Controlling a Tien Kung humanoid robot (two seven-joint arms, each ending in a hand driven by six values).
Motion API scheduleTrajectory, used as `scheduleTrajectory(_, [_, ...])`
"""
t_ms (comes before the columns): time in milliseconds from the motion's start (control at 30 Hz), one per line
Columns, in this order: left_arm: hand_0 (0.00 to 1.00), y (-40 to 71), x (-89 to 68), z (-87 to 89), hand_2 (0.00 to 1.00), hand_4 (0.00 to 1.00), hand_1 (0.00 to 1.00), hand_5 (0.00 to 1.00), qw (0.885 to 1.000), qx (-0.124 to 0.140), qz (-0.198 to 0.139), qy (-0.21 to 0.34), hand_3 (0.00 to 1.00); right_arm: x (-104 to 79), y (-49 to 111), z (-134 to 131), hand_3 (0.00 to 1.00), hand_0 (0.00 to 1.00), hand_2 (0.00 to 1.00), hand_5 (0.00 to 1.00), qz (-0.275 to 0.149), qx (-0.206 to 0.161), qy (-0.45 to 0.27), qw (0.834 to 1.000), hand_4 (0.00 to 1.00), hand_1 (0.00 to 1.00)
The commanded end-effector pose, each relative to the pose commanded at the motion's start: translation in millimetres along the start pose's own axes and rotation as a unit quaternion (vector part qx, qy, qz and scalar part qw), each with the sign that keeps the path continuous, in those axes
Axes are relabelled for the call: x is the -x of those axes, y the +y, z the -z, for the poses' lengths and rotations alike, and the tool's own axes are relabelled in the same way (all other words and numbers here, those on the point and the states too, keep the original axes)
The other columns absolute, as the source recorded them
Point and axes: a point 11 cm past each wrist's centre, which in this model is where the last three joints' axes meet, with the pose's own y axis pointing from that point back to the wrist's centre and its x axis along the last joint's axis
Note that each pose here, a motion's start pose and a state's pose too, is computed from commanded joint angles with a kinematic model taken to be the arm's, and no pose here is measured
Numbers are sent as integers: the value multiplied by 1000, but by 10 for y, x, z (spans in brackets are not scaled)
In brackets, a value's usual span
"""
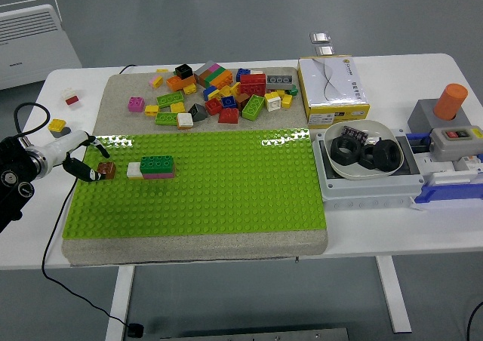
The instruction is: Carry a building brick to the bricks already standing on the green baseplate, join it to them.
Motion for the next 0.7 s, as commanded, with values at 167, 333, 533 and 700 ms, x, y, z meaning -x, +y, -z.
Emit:
scheduleTrajectory(167, [998, -6, 19, 3, 977, 846, 987, 2, 1000, -2, 1, -4, 600, -3, 0, 4, 791, 706, 780, 998, 0, 0, 0, 1000, 834, 730])
scheduleTrajectory(333, [998, -15, 50, 0, 998, 847, 998, 2, 1000, -3, 2, -10, 600, -5, 1, 10, 791, 706, 779, 998, -1, -1, 0, 1000, 834, 729])
scheduleTrajectory(533, [998, -20, 53, 0, 998, 852, 998, 2, 1000, -2, -6, -18, 602, -4, 1, 10, 790, 707, 780, 998, -1, -1, -1, 1000, 835, 728])
scheduleTrajectory(700, [998, -24, 59, 2, 998, 855, 998, 2, 1000, -2, -9, -20, 606, -4, 1, 11, 791, 707, 780, 998, -1, -1, -1, 1000, 835, 726])
